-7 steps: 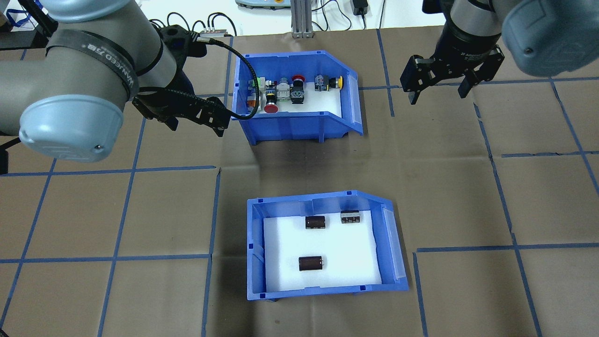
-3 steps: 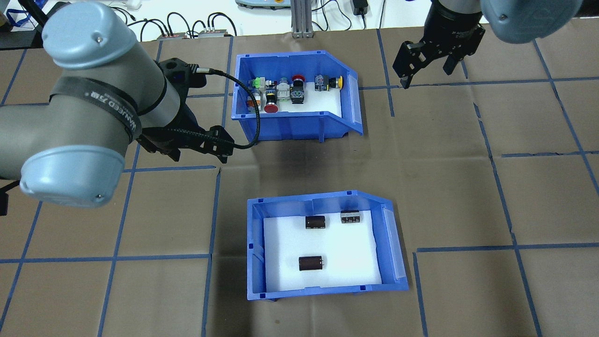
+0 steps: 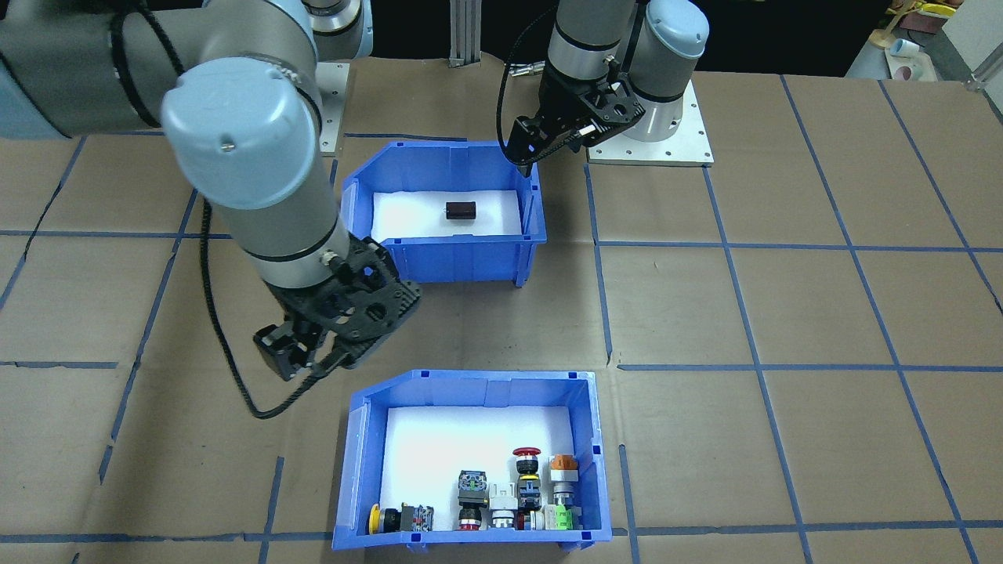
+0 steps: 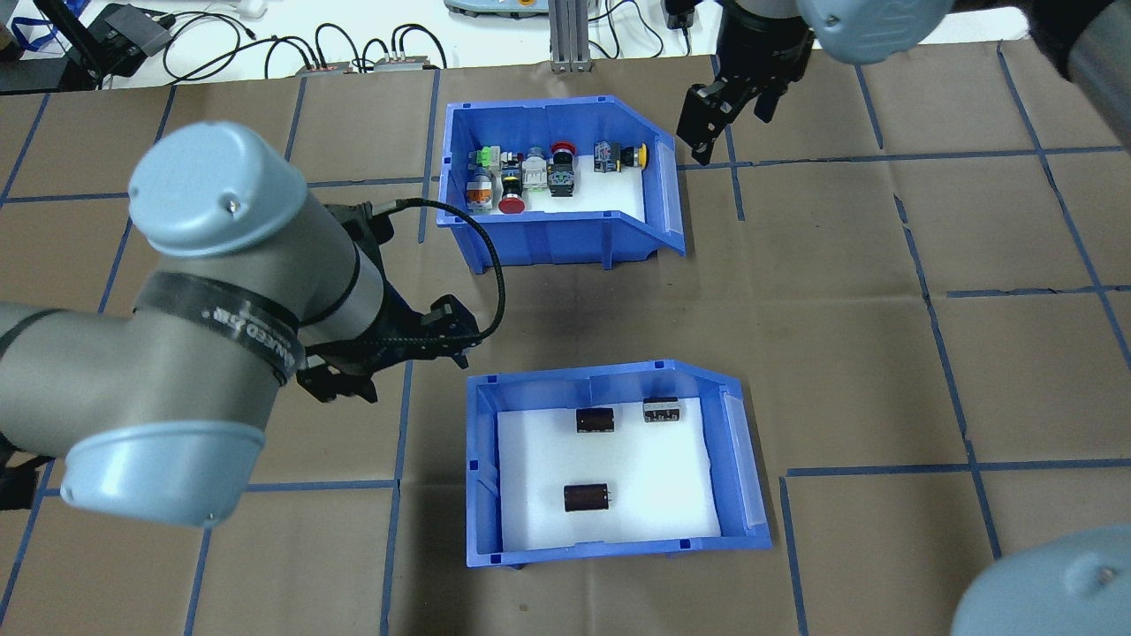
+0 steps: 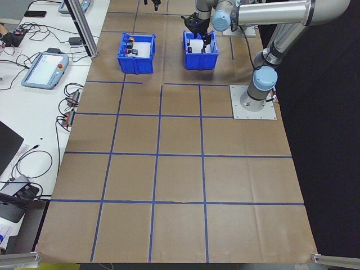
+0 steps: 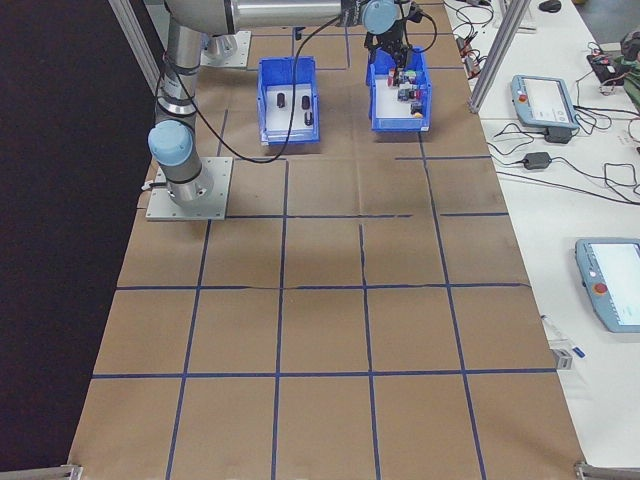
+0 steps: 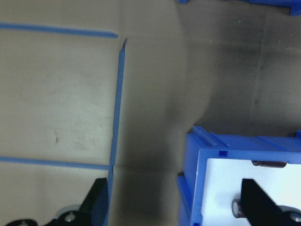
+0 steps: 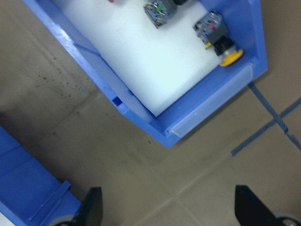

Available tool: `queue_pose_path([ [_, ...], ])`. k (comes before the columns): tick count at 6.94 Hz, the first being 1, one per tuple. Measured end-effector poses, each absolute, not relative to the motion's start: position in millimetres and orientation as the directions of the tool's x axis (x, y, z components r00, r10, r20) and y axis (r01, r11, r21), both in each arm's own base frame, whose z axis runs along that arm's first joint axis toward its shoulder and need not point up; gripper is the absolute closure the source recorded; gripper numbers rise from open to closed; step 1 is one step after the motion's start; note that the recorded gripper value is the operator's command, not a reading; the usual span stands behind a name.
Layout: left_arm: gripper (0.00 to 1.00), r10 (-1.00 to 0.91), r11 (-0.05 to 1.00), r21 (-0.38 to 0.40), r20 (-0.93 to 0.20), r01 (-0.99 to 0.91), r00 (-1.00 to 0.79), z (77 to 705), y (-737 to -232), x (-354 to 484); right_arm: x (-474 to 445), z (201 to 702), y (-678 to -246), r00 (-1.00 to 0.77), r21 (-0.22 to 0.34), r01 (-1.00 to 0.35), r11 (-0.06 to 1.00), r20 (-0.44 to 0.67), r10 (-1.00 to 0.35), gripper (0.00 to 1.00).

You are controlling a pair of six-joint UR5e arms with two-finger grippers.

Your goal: Place battery box in front

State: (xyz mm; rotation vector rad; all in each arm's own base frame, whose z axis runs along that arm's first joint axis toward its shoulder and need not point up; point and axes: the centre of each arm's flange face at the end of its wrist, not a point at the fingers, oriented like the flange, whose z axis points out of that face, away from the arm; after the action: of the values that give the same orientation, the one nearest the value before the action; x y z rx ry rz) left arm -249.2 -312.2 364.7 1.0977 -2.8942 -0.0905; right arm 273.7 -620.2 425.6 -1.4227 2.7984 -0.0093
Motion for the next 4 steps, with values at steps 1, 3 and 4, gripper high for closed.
queue_pose_path([
  [1, 0.01, -0.804, 0.591, 0.09, -0.021, -0.802, -0.595, 351.4, -284.6, -267.6, 304.3, 418.3, -614.5, -0.466, -0.003, -0.885, 0.466, 0.0, -0.885, 0.0],
  [3, 0.01, -0.959, 0.248, 0.15, -0.106, -0.957, -0.264, 339.3, -243.4, -301.6, 358.4, 401.4, -607.7, -0.286, -0.003, -0.958, 0.286, 0.011, -0.958, 0.0],
  [4, 0.01, -0.981, 0.121, 0.161, -0.13, -0.98, -0.143, 335.2, -234.1, -312.1, 385.3, 387.0, -607.2, -0.206, 0.002, -0.979, 0.206, 0.011, -0.979, 0.0],
])
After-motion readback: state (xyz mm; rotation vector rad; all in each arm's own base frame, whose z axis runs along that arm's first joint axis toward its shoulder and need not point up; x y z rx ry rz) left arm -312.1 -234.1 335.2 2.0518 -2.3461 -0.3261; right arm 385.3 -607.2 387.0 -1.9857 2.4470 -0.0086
